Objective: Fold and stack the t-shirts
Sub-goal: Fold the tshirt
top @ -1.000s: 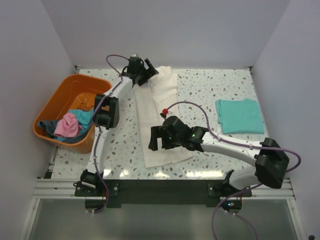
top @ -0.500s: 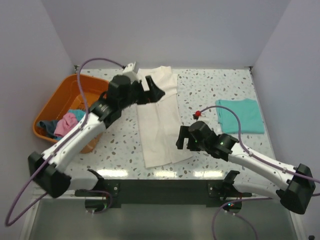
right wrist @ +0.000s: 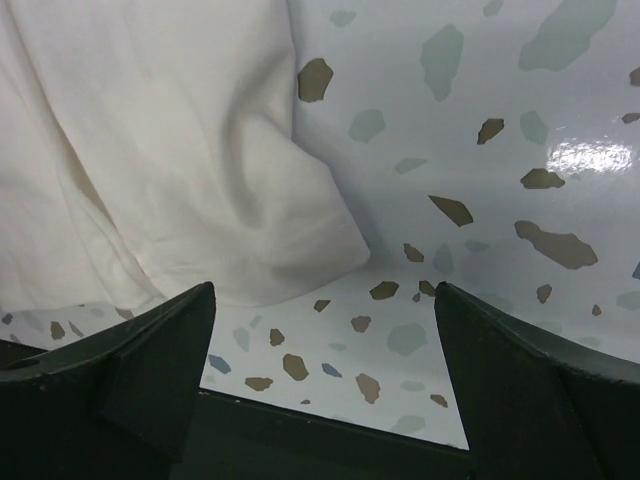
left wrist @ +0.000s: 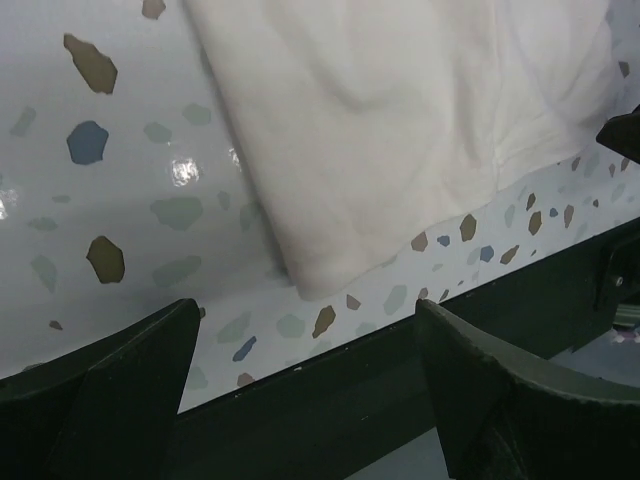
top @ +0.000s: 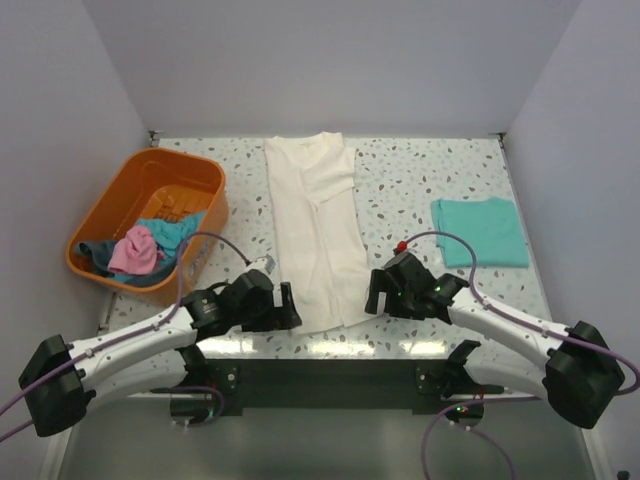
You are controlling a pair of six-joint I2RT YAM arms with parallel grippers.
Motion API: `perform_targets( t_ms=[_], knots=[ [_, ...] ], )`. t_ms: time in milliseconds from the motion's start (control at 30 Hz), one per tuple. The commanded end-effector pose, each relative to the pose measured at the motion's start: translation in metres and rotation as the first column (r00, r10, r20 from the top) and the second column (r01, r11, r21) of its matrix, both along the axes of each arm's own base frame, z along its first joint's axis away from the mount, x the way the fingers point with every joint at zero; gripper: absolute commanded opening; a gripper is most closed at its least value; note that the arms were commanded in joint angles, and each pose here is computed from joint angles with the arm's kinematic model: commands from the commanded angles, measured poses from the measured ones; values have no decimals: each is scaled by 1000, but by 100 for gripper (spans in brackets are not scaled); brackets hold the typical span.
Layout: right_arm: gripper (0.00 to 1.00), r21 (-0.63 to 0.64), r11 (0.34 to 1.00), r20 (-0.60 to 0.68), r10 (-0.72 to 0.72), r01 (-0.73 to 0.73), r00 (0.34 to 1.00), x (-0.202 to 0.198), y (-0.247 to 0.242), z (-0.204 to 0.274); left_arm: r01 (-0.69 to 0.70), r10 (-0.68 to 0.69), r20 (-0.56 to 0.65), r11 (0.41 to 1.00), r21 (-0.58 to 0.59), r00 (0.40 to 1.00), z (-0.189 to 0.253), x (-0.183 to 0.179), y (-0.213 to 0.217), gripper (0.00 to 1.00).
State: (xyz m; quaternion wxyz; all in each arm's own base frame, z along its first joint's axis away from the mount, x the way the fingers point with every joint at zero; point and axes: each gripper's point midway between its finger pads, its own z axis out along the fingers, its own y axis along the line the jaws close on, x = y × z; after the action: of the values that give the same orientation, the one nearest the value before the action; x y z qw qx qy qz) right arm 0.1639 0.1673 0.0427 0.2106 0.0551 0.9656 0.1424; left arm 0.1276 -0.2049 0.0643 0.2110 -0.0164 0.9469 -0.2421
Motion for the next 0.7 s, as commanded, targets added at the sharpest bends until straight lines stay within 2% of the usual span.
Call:
perform_targets(
  t_ms=[0, 67, 133, 233, 267, 367, 400, 467, 533, 567, 600, 667],
  knots=[
    [93, 72, 997, -4, 3, -2, 1000, 0, 12, -2, -37, 33, -39, 992, -116, 999, 0, -7, -20, 93],
    [91, 76, 997, -3, -8, 8, 1000, -1, 11, -8, -55, 50, -44, 992, -111, 998, -4, -7, -22, 89],
    [90, 99, 995, 7, -13, 12, 1000, 0, 14, -13, -67, 62, -53, 993, -98, 997, -13, -7, -23, 81],
    [80, 103, 995, 13, -19, 18, 1000, 3, 15, -19, -74, 70, -60, 995, -63, 996, -22, -4, -23, 67],
    [73, 84, 996, 14, -28, 27, 1000, 4, 12, -21, -70, 67, -65, 997, -40, 996, -27, -3, -23, 64],
    [65, 59, 997, 2, -45, 45, 999, 5, 7, -28, -79, 78, -75, 997, -5, 994, -34, -2, -22, 49],
    [61, 60, 997, -7, -48, 49, 999, 4, 8, -29, -72, 71, -79, 997, -7, 994, -35, -2, -23, 41],
    [55, 64, 997, -19, -43, 44, 999, 1, 9, -31, -61, 60, -104, 998, 1, 993, -42, -8, -22, 34],
    [48, 62, 997, -17, -45, 46, 999, 1, 7, -33, -89, 89, -110, 996, 6, 990, -48, -9, -18, 21],
    [35, 54, 997, -14, -52, 52, 999, 1, 5, -34, -103, 103, -116, 995, 5, 988, -52, -11, -15, 15],
    [27, 47, 997, -13, -53, 54, 998, 1, 4, -35, -106, 104, -102, 994, -22, 989, -49, -7, -20, 2],
    [11, 53, 997, -14, -52, 53, 999, 0, 4, -34, -117, 113, -81, 992, -46, 990, -46, -3, -23, 0]
  ],
)
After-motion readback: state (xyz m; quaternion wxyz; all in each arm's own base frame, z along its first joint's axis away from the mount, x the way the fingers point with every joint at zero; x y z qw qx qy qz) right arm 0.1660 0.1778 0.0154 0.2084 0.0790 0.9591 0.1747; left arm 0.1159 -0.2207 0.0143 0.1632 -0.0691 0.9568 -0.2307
